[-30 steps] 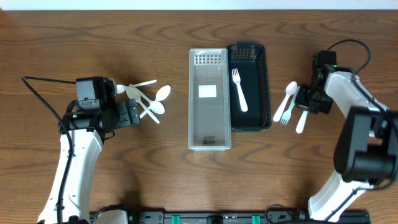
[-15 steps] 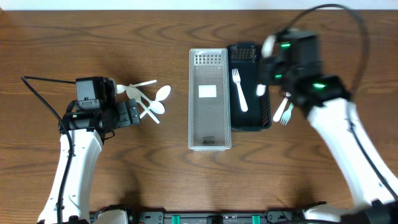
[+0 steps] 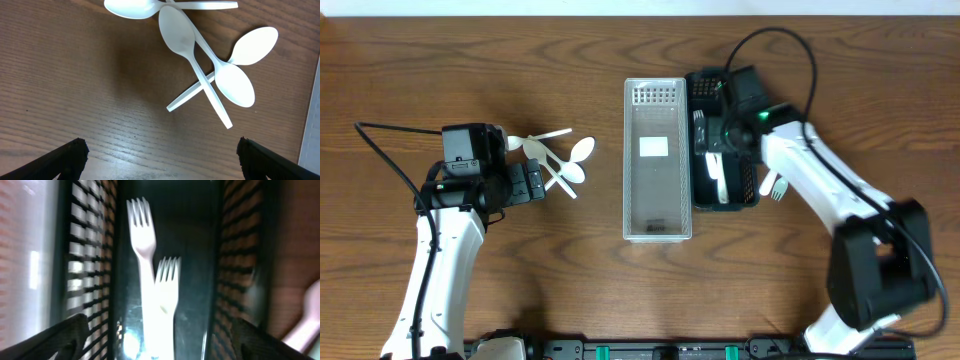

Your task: Pack container

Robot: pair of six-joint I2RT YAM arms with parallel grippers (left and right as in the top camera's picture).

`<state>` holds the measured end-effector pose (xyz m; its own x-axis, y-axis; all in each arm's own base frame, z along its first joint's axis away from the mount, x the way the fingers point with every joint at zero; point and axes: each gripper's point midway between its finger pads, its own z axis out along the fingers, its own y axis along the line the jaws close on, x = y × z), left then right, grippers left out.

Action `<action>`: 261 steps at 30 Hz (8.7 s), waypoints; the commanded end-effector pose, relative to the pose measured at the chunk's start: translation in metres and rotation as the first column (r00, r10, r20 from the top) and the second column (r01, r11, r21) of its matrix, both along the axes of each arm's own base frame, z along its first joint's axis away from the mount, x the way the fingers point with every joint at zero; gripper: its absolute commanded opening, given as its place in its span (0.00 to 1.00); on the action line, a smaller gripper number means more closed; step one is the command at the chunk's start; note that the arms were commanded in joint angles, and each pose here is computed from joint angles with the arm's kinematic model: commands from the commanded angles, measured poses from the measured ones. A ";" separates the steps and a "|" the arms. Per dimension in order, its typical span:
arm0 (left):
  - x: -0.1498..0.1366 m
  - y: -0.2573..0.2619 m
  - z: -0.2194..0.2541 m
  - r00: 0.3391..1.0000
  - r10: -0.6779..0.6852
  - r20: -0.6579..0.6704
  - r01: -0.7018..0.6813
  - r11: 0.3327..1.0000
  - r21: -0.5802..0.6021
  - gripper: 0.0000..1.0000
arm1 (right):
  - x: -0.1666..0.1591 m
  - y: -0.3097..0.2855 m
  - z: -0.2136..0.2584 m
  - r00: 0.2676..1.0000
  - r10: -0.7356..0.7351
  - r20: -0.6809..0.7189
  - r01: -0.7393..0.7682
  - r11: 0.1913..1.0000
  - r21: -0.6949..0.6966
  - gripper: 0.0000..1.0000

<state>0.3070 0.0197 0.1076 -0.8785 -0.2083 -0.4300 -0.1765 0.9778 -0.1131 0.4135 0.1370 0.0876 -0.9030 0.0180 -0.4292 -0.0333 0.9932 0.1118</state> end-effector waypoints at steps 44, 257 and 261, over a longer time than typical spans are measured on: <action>0.004 0.004 0.005 1.000 0.001 0.010 -0.001 1.000 0.016 0.98 | -0.041 -0.171 -0.082 0.802 -0.537 -0.262 0.498 0.843 -0.203 0.01; 0.100 -0.027 -0.025 0.847 0.422 -0.322 -0.422 0.904 0.074 0.71 | -0.037 -0.255 0.072 0.807 -0.585 -0.087 0.589 0.807 0.035 0.99; 0.106 -0.011 -0.049 0.794 0.494 -0.355 -0.509 0.859 0.057 0.65 | -0.037 -0.255 0.072 0.807 -0.585 -0.087 0.589 0.807 0.035 0.99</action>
